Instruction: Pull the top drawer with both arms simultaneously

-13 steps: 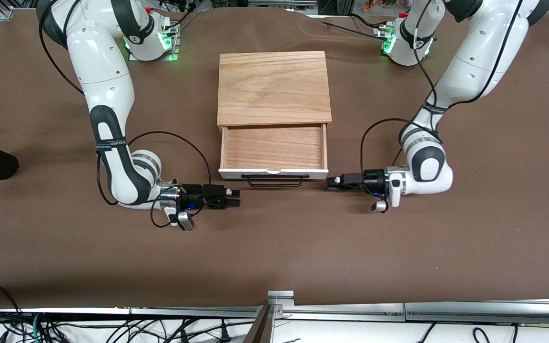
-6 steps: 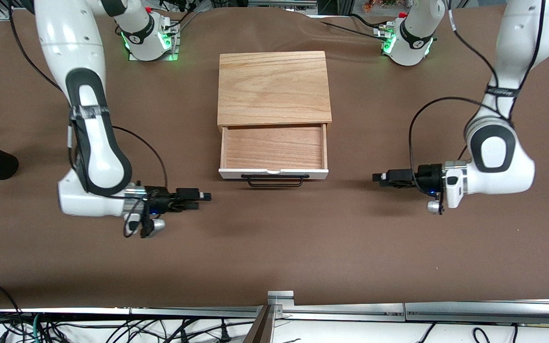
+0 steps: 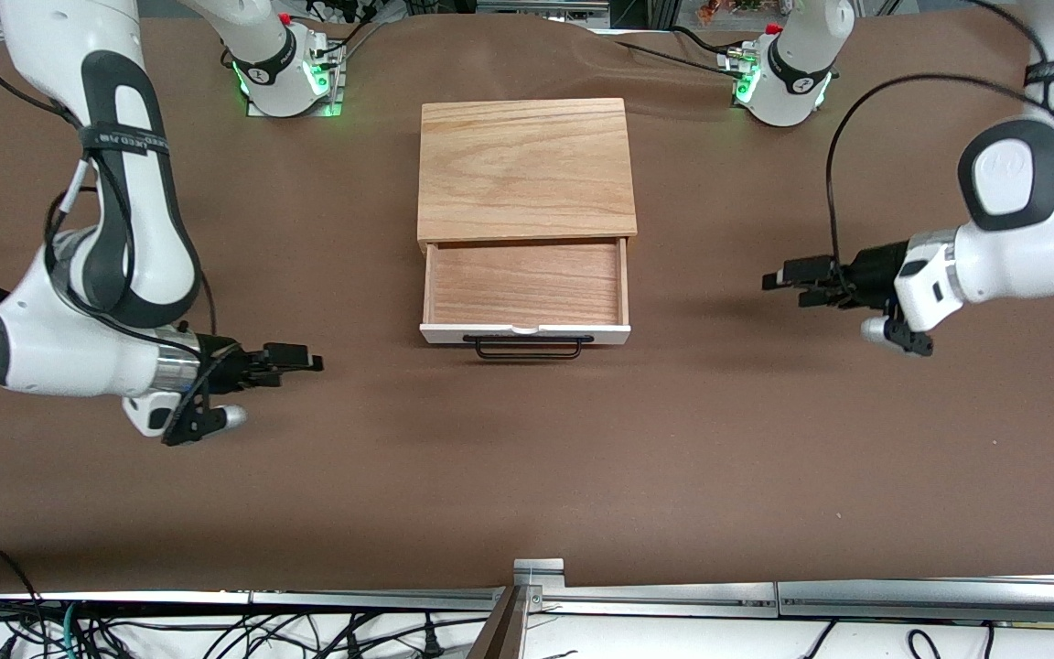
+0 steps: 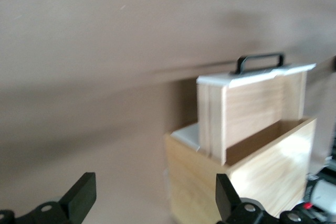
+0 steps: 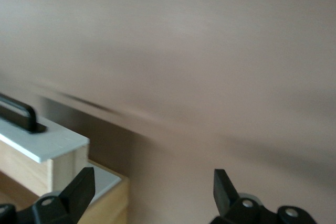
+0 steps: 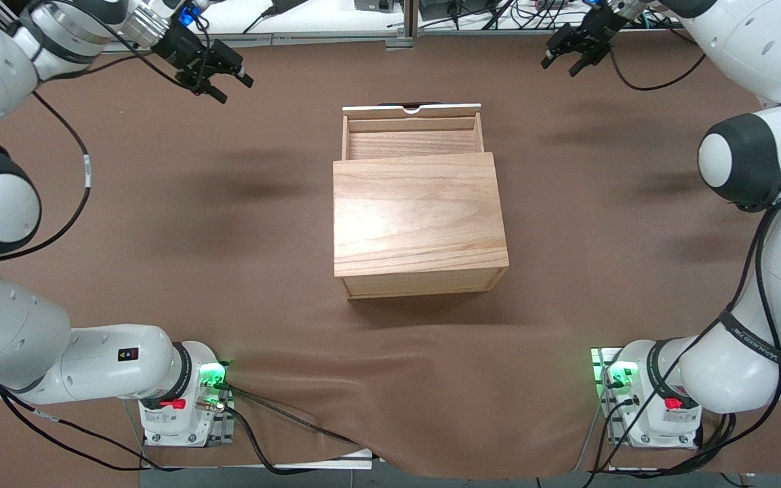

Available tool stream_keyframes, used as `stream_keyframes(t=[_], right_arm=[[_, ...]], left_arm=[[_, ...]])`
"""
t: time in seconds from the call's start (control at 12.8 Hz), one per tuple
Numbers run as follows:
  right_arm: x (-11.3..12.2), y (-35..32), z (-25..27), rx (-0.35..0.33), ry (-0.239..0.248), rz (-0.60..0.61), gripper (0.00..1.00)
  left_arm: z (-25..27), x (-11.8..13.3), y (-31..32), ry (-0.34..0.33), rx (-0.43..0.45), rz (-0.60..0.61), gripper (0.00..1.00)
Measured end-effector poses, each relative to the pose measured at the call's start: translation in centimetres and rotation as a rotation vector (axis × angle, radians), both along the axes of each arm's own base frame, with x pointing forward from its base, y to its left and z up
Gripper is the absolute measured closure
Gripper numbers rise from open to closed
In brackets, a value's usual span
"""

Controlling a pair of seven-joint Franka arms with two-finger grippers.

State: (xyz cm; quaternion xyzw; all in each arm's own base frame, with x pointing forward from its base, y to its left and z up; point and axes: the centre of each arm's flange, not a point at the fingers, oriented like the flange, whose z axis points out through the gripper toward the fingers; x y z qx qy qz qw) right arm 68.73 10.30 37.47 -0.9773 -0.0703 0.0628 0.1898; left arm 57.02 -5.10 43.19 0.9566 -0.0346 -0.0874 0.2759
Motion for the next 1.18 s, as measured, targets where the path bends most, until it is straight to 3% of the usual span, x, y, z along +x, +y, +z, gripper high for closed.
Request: stream_keyframes(t=[0.16,0.31,0.39,0.63,0.78,1.02,1.18], right_arm=[[-1.2,-0.5,4.3,-0.178,0.004,-0.038,0.00],[-2.5,0.2,8.9,-0.329,-0.051,-0.044,0.00],[-2.9,-0.1,10.7,-0.374,-0.081,-0.046,0.00],[-4.2,-5.8,16.8,-0.385,-0.151,-0.123,0.00],[-6.6,-10.9,21.6,-0.364,-0.174,-0.199,0.00],[-11.3,-13.3,25.9,-0.361,-0.132,-0.213,0.00],[-12.5,-12.3,25.5,-0.374,-0.101,-0.186,0.00]], left_arm=[[2.7,-1.7,1.6,0.031,0.092,0.005,0.00],[5.2,-3.4,3.5,0.049,0.188,-0.009,0.00],[6.4,-4.1,4.1,0.055,0.242,-0.024,0.00],[11.3,-5.0,4.4,0.072,0.411,-0.042,0.00],[14.0,-5.2,2.9,0.066,0.495,-0.027,0.00],[16.3,-4.8,2.7,0.019,0.518,-0.004,0.00],[16.7,-4.4,3.2,-0.012,0.517,0.015,0.00]])
